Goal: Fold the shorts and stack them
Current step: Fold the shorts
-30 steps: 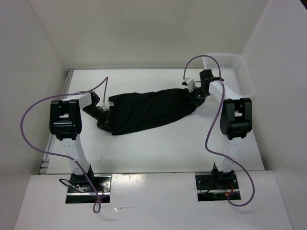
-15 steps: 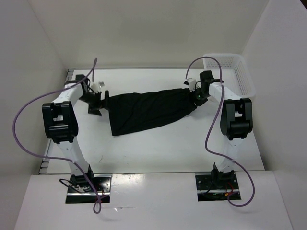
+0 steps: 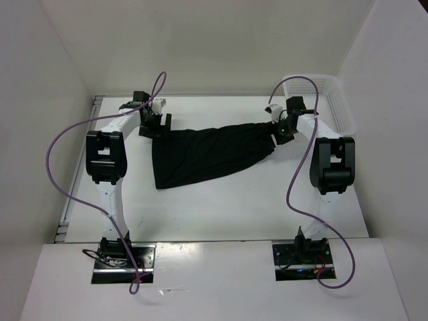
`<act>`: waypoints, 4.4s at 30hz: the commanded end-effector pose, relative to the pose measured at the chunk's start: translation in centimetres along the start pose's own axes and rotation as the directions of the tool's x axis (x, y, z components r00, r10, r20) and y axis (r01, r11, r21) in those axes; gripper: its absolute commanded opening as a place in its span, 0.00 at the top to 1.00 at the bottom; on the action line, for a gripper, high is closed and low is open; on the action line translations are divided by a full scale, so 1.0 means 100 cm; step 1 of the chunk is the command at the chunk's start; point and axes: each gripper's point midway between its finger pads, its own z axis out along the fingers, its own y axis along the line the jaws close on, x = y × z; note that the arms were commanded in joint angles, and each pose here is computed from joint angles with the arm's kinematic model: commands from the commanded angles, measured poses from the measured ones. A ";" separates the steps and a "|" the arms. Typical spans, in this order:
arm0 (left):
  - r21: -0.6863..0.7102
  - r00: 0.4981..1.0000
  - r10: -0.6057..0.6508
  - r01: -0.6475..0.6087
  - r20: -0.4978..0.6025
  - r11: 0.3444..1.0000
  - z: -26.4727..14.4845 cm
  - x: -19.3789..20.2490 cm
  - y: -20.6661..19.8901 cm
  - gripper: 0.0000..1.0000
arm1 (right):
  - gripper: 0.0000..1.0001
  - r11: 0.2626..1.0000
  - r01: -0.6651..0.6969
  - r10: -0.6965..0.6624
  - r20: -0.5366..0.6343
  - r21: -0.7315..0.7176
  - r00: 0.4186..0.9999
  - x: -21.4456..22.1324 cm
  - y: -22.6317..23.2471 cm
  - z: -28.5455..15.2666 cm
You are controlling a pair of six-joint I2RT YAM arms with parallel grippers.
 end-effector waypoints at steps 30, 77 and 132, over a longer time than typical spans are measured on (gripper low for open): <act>-0.114 1.000 -0.017 0.019 0.021 0.993 0.001 -0.013 0.037 0.89 | 1.00 0.994 -0.078 0.080 -0.024 0.071 0.997 0.011 0.003 0.053; 0.296 0.968 0.133 -0.066 -0.213 0.953 0.075 0.025 -0.119 0.77 | 1.00 0.894 0.213 -0.286 0.137 0.394 0.948 -0.101 0.011 -0.103; 0.090 0.974 0.082 -0.103 0.211 0.991 -0.068 -0.128 -0.040 0.00 | 0.54 0.798 0.595 -0.595 0.280 0.093 0.753 -0.152 0.259 -0.064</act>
